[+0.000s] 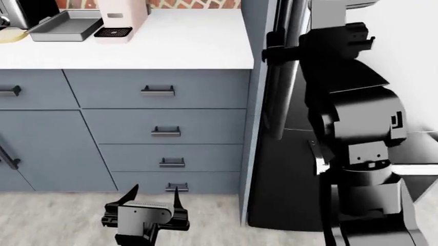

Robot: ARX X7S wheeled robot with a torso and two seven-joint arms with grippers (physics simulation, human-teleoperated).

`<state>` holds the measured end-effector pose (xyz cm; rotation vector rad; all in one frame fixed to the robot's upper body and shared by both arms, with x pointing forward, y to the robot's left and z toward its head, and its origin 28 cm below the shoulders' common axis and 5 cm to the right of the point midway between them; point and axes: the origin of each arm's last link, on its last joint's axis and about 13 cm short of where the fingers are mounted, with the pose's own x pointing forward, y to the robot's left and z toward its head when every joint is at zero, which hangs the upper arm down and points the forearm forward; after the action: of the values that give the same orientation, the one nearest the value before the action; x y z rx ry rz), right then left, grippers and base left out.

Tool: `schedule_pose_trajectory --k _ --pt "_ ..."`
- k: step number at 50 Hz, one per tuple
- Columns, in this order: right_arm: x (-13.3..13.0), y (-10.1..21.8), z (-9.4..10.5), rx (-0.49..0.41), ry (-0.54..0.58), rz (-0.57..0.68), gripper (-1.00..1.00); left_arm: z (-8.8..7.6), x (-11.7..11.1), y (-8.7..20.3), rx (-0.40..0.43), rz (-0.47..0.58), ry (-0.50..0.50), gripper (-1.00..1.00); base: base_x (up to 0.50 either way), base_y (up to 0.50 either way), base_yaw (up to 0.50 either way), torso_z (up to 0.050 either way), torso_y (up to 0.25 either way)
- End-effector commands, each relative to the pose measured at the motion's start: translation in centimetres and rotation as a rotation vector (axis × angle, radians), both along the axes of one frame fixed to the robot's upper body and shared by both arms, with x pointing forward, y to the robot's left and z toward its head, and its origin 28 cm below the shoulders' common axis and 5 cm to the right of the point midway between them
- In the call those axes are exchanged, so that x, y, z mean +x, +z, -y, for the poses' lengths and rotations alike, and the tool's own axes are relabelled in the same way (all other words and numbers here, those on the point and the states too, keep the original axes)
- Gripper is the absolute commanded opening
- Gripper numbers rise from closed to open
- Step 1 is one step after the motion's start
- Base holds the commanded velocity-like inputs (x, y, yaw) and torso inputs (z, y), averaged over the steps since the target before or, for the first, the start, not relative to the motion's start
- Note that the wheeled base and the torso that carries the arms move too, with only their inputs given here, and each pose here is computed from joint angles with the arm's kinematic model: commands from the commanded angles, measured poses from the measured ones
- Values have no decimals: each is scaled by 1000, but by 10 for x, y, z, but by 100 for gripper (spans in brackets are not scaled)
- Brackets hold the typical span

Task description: Open the fridge door

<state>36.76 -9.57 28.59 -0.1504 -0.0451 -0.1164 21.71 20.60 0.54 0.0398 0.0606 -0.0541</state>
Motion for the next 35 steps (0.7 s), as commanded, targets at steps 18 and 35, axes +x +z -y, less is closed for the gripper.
schedule_pose_trajectory --k 18,35 --pt "58 -31 -4 33 -56 -118 100 -1 0 0 -4 -6 -4 100 0 0 0 0 0" --pt "69 -44 -11 9 -84 -150 100 -1 0 0 -13 -5 -10 100 0 0 0 0 0"
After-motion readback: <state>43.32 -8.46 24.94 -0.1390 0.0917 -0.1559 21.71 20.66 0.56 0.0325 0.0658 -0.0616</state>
